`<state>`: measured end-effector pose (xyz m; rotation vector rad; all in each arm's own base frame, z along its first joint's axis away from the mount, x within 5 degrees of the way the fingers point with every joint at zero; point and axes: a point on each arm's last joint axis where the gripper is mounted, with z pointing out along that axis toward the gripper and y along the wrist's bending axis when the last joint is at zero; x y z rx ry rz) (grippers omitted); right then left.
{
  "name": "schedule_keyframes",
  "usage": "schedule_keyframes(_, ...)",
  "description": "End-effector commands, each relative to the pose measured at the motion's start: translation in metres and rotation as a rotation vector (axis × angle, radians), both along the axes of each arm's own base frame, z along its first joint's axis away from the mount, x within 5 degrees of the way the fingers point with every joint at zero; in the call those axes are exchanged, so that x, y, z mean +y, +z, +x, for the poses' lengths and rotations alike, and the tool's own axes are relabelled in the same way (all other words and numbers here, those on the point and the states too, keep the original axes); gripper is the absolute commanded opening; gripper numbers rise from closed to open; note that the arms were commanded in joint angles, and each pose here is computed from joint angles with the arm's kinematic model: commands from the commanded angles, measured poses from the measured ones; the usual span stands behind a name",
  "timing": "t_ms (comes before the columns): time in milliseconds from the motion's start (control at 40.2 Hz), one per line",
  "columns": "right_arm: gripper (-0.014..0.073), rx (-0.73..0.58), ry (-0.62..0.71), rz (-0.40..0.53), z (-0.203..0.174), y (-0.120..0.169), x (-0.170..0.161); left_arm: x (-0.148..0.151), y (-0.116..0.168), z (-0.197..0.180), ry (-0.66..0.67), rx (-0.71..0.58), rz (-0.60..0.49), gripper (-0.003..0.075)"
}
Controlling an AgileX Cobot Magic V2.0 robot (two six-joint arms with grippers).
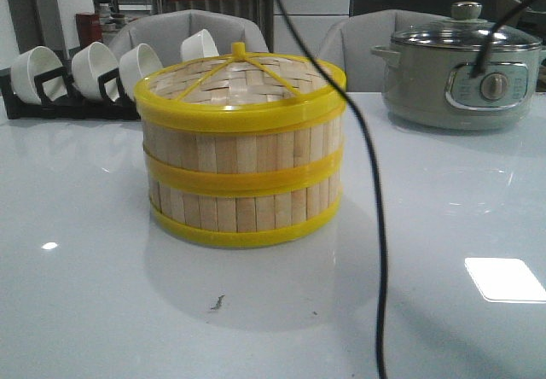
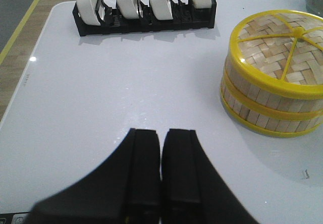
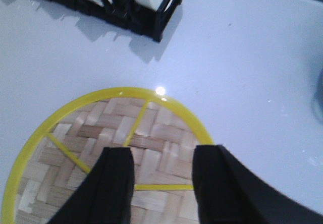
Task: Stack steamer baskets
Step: 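Open the right gripper and lift it off the lid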
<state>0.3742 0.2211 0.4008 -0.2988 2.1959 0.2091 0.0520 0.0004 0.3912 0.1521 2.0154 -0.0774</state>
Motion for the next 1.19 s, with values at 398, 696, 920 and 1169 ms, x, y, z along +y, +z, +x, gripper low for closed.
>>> schedule_keyframes(398, 0.0382, -0.392, -0.214, 0.099, -0.118, 0.044, -0.17, -0.002, 0.013, 0.003, -0.01, -0.091, -0.026, 0.0085)
schedule_keyframes(696, 0.0279, -0.515, -0.382, 0.089, -0.216, 0.013, -0.224, -0.002, 0.013, 0.003, -0.01, -0.091, -0.026, 0.0085)
schedule_keyframes(920, 0.0109, -0.542, -0.403, 0.089, -0.269, -0.03, -0.228, -0.002, 0.013, 0.003, -0.01, -0.091, -0.026, 0.0085)
schedule_keyframes(1169, 0.0027, -0.541, -0.405, 0.091, -0.292, -0.062, -0.229, -0.002, 0.013, 0.003, -0.01, -0.091, -0.026, 0.0085)
